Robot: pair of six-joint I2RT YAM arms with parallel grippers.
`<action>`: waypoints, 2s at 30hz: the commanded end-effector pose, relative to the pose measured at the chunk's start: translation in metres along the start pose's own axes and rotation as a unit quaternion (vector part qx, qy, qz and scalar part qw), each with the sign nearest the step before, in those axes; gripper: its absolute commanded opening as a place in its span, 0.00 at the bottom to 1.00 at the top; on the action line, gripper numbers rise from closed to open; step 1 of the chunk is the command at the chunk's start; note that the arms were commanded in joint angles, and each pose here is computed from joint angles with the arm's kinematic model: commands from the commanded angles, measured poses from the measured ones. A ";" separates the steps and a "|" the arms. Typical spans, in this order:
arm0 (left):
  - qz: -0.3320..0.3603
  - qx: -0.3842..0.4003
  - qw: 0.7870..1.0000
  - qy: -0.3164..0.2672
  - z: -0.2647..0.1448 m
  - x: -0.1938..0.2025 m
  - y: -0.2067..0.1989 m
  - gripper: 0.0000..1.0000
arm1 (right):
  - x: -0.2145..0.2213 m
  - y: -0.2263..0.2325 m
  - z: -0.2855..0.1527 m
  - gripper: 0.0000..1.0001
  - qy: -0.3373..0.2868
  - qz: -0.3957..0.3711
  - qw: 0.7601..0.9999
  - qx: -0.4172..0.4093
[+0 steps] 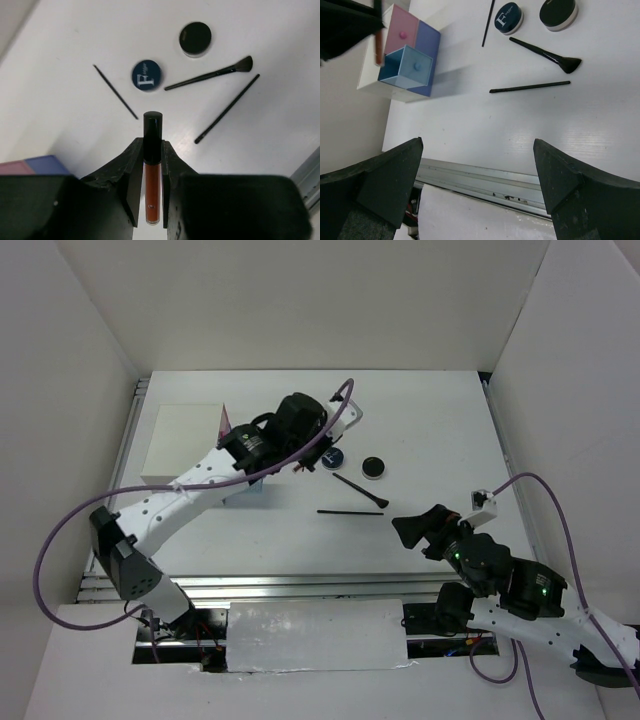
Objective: Organize the makeup
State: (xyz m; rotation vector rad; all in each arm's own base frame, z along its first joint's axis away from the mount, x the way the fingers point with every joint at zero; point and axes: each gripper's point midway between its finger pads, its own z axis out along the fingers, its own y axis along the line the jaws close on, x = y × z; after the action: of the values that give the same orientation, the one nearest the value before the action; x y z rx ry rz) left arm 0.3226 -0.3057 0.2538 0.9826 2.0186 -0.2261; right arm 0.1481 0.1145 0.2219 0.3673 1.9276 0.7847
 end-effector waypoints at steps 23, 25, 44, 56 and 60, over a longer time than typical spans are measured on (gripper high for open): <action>0.276 0.014 0.959 -0.059 -0.038 0.035 0.122 0.00 | 0.000 0.027 0.000 1.00 0.024 -0.020 0.999 -0.032; 0.272 0.028 0.960 -0.065 -0.034 0.039 0.123 0.00 | 0.001 0.028 0.001 1.00 0.024 -0.020 0.999 -0.032; 0.168 0.085 0.980 -0.069 -0.013 0.094 0.125 0.01 | 0.011 0.031 0.018 1.00 0.028 -0.043 0.999 -0.016; 0.150 0.012 0.987 -0.053 -0.021 0.111 0.145 0.22 | 0.016 0.032 0.023 1.00 0.032 -0.050 0.998 -0.014; 0.141 -0.005 0.988 -0.066 -0.024 0.105 0.150 0.31 | 0.017 0.033 0.024 1.00 0.034 -0.052 0.998 -0.013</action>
State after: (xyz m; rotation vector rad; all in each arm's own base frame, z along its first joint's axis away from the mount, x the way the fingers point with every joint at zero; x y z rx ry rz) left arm 0.3711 -0.1349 0.1924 1.2697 1.8062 -0.1560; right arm 0.1531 0.1519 0.2192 0.2239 2.0114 0.7528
